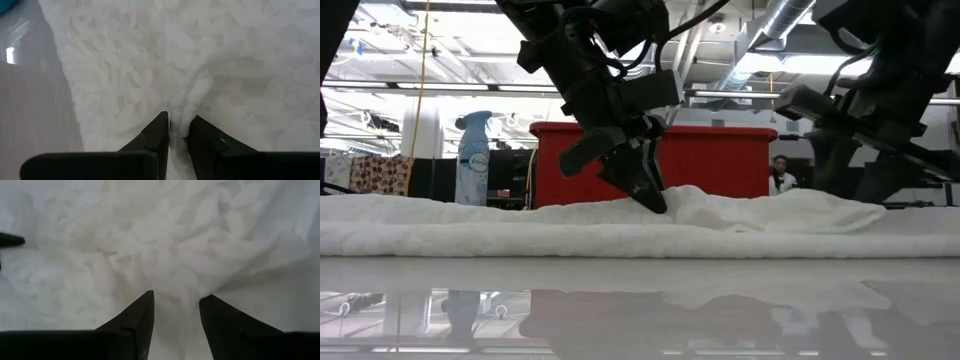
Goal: Fold laundry
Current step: Fold the white shirt
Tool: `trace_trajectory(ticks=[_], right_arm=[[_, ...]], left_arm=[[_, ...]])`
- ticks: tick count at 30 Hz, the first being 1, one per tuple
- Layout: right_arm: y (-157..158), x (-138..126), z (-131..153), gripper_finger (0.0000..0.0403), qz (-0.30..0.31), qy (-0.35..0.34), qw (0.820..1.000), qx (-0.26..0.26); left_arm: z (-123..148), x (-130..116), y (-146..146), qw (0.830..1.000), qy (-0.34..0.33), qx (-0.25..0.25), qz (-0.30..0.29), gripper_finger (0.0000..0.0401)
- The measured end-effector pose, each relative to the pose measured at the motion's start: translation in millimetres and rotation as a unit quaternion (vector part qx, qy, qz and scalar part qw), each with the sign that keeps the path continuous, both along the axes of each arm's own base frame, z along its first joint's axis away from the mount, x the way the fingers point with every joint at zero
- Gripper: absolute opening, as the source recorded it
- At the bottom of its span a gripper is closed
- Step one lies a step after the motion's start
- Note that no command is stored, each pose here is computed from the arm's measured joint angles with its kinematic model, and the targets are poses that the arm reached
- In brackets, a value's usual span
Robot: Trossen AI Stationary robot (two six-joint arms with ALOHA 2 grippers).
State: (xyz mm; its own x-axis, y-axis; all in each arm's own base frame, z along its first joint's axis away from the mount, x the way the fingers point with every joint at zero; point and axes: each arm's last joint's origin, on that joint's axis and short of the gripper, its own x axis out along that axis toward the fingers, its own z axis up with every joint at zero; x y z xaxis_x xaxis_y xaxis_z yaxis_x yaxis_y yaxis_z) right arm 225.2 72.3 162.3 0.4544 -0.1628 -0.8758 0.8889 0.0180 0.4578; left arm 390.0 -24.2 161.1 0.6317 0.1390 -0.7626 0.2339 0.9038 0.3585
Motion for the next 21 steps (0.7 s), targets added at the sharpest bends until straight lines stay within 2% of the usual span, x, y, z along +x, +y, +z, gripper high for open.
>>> trace_trajectory(ticks=[5, 9, 12, 18, 21], right_arm=[[-5.4, 2.9, 0.8, 0.0129, 0.006, -0.004, 1.0, -0.008], [-9.5, 5.3, 2.0, 0.0064, -0.002, -0.008, 1.0, -0.008], [-11.0, 9.2, 6.6, 0.0018, 0.015, -0.011, 1.0, -0.018], [-22.3, 11.7, 18.2, 0.0031, 0.002, 0.026, 0.999, -0.032], [-29.0, 11.2, 23.9, 0.0024, -0.001, 0.052, 0.998, -0.041]], left_arm=[[0.0, 0.0, 0.0, 1.0, 0.0, 0.0, 0.0, 0.0056], [-0.2, 0.0, 0.0, 1.0, 0.001, 0.002, -0.003, 0.0056], [0.0, 0.0, 0.0, 1.0, 0.001, 0.003, -0.004, 0.0056], [-0.1, 0.0, 0.0, 1.0, 0.001, 0.003, -0.004, 0.0056], [0.0, 0.0, 0.0, 1.0, 0.001, 0.003, -0.004, 0.0056]])
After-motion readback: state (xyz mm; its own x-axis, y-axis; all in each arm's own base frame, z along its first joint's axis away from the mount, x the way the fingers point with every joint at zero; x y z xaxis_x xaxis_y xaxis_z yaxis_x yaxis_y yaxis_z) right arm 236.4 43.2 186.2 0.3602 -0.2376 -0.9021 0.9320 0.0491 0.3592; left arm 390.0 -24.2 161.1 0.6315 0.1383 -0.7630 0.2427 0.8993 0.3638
